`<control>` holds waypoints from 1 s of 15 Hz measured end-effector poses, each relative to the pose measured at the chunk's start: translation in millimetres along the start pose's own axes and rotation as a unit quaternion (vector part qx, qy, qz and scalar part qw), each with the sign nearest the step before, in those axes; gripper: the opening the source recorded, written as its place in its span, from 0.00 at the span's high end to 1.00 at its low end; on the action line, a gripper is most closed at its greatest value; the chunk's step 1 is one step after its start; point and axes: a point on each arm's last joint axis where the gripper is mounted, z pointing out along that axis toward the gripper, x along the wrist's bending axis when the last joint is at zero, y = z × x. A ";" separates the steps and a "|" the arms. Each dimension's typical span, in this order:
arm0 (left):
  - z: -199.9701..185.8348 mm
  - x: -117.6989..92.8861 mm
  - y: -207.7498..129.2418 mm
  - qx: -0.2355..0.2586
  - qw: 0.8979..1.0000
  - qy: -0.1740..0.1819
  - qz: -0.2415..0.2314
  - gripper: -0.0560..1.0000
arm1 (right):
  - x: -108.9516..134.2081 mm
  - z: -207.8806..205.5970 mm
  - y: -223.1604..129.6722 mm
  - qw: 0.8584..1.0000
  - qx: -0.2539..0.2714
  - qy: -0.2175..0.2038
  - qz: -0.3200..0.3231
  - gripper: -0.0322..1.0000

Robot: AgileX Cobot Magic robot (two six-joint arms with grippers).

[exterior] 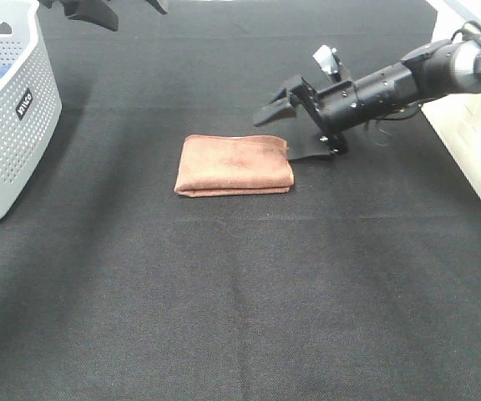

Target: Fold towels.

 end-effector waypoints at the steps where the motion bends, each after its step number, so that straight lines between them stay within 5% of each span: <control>1: -4.8 -0.1 1.5 -0.003 1.000 0.009 0.015 0.25 | 0.8 -5.3 0.1 1.000 0.008 -0.018 -0.010 0.06; 5: -34.4 -4.4 2.8 0.014 0.996 0.037 0.081 0.25 | 33.8 -39.9 3.9 0.996 0.036 -0.059 -0.053 0.06; 9: -98.5 -13.8 0.9 0.046 0.988 0.085 0.122 0.25 | 97.3 -106.9 2.6 0.989 0.048 -0.122 -0.071 0.06; 12: -155.1 -29.9 6.0 -0.008 0.987 0.085 0.136 0.25 | 150.1 -142.3 -5.0 0.975 0.022 -0.184 -0.124 0.06; 15: -226.5 -42.9 -6.2 -0.061 0.982 0.095 0.151 0.25 | 215.9 -180.5 -32.9 0.944 -0.014 -0.271 -0.190 0.06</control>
